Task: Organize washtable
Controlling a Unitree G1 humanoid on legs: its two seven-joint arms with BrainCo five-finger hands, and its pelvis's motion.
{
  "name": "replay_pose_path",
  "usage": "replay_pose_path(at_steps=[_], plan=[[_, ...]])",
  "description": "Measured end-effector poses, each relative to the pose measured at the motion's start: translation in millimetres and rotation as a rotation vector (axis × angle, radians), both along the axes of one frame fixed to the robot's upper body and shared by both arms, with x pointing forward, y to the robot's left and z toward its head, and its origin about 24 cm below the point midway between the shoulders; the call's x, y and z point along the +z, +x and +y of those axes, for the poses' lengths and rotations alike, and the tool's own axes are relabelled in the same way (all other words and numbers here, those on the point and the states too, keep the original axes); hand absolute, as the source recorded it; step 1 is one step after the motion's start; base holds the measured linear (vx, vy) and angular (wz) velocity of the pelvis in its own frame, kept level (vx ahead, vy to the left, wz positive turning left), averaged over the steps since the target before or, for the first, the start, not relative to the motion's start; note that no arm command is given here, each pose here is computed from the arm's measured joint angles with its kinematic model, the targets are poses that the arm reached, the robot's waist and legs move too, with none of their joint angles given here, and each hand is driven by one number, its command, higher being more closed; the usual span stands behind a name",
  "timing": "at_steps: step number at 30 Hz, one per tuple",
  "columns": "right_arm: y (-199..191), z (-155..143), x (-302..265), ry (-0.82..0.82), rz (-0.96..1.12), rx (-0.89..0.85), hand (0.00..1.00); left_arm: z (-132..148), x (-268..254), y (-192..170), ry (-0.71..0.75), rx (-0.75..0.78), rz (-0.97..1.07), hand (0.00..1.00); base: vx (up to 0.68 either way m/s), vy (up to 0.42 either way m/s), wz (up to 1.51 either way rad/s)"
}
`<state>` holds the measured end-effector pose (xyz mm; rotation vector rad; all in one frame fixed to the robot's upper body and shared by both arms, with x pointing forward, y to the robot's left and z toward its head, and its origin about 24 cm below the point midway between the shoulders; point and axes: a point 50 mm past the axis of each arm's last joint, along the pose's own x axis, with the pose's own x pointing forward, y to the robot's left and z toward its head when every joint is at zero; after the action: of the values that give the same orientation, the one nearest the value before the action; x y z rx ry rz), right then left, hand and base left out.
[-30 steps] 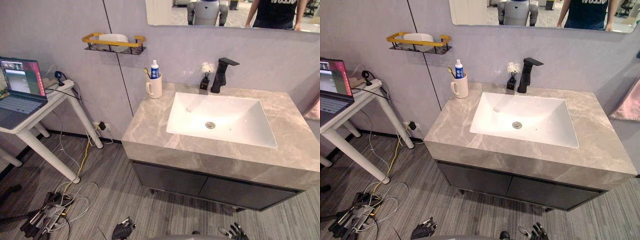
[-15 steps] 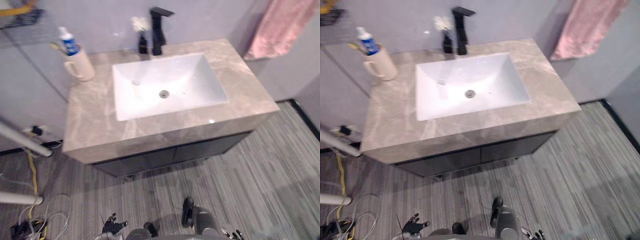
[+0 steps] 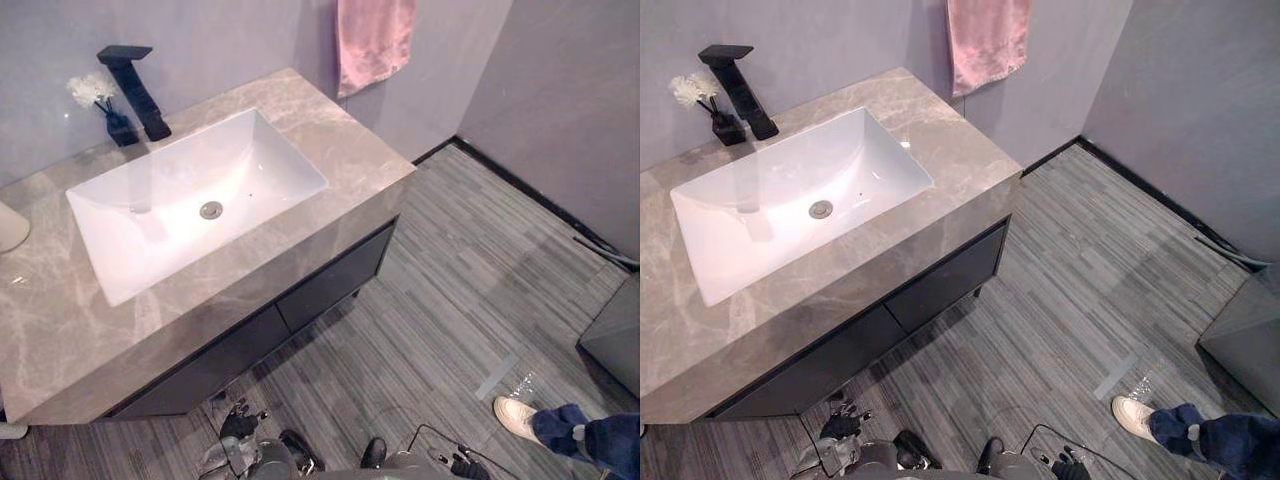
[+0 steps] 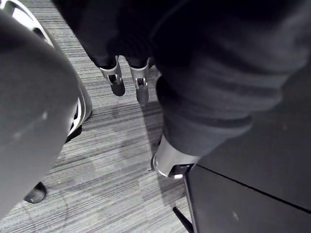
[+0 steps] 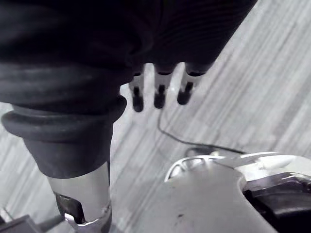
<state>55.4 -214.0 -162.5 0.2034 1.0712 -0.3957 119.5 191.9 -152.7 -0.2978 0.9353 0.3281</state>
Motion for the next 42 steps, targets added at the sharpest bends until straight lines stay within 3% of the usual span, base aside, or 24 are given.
replay_pose_path(at_steps=[9,18,22,25,34,42], plan=[[-12.6,2.3,-2.7,0.011,0.036,-0.023,0.00,2.3,-4.3,-11.6,-0.008,0.019,0.042,0.00,-0.08,0.009,-0.36],[35.2,-8.9,7.3,-0.052,-0.055,0.134,0.00,2.1,-9.9,-32.3,-0.045,0.136,0.084,0.00,-0.10,0.161,-2.42],[25.8,-6.5,4.3,-0.031,-0.033,0.096,0.00,22.8,-9.2,-44.8,-0.005,0.193,0.105,0.00,0.12,0.112,-2.09],[19.3,-16.7,4.0,-0.034,-0.023,0.000,0.00,18.2,-9.8,-45.2,-0.010,0.185,0.103,0.00,-0.01,0.083,-1.74],[-64.5,5.4,-9.8,0.091,0.163,-0.349,0.00,20.3,-10.3,-51.1,0.004,0.148,0.118,0.00,0.00,0.114,-1.09],[-49.9,5.2,-5.1,0.085,0.092,-0.235,0.00,-6.3,-12.0,-43.0,-0.017,0.061,0.109,0.00,0.03,0.075,-1.05]])
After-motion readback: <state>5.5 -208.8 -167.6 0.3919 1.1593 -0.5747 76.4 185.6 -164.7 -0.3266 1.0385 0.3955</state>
